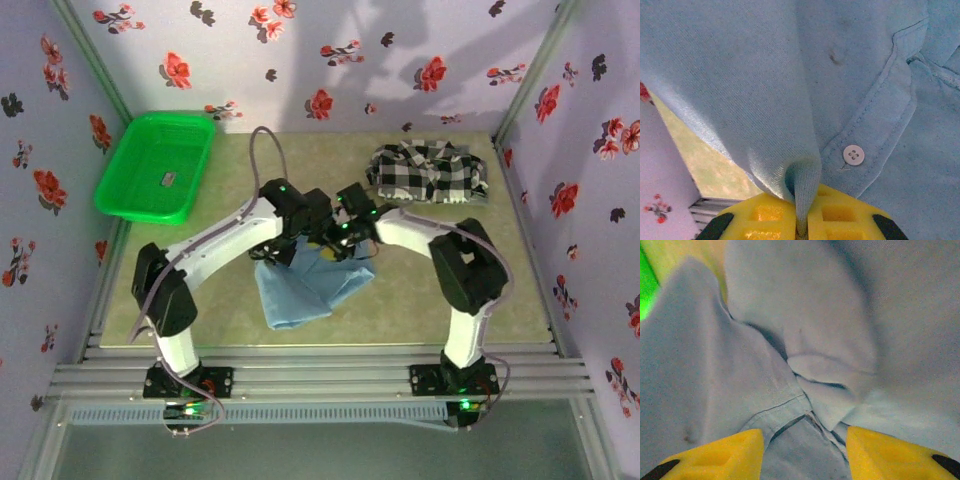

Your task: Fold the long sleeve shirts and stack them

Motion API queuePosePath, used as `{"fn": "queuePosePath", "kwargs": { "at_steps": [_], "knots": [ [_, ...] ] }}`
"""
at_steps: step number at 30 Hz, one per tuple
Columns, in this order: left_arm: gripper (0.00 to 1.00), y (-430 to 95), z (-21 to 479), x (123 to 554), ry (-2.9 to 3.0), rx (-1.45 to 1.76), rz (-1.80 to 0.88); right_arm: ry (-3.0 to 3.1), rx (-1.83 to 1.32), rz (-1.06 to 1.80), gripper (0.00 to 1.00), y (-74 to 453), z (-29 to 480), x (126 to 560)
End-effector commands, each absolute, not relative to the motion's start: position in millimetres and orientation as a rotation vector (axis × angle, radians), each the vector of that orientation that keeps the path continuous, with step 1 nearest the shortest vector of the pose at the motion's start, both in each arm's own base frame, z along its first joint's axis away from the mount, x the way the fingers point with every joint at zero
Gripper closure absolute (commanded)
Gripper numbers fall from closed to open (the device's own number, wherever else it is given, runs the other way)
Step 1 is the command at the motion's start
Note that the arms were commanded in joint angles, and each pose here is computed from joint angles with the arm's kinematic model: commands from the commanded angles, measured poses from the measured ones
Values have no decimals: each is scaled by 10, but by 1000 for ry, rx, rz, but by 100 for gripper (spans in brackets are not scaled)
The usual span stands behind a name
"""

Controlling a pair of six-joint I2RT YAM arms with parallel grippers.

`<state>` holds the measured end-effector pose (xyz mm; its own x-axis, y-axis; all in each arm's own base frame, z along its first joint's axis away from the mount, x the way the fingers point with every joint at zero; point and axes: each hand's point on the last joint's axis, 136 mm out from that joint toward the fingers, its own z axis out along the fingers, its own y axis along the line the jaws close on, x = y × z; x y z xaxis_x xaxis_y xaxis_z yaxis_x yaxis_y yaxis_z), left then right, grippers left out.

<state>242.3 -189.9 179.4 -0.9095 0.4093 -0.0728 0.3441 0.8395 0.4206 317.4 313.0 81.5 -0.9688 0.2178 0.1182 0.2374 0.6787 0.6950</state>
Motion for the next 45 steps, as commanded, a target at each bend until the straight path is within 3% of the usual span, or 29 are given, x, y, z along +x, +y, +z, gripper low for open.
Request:
{"fn": "queuePosePath", "kwargs": {
  "at_steps": [1,4,8,12,17,25,37,45],
  "knots": [
    [100,-1886,1911,2485,2804,759,755,-2915,-406,-1084,49,2701,894,3197],
    [100,-2063,1917,2556,2780,829,758,-2989,-468,-985,47,2251,886,3325],
    [100,-2270,1906,2633,2753,922,787,-3092,-445,-652,46,1632,659,3291],
    [100,-2511,1897,2696,2723,1008,783,-3044,-447,-599,49,1449,306,3175],
    [100,-2788,1813,2718,2720,1062,724,-2986,-493,-681,55,1522,105,3129],
    [100,-3116,1674,2669,2743,1019,625,-2975,-521,-727,56,1557,68,3136],
    [99,-3845,1243,2688,2841,872,220,-2957,-531,-723,55,1526,68,3050],
    [99,-4184,1229,2885,2838,715,-41,-2924,-544,-711,55,1480,-22,2868]
  ]
}}
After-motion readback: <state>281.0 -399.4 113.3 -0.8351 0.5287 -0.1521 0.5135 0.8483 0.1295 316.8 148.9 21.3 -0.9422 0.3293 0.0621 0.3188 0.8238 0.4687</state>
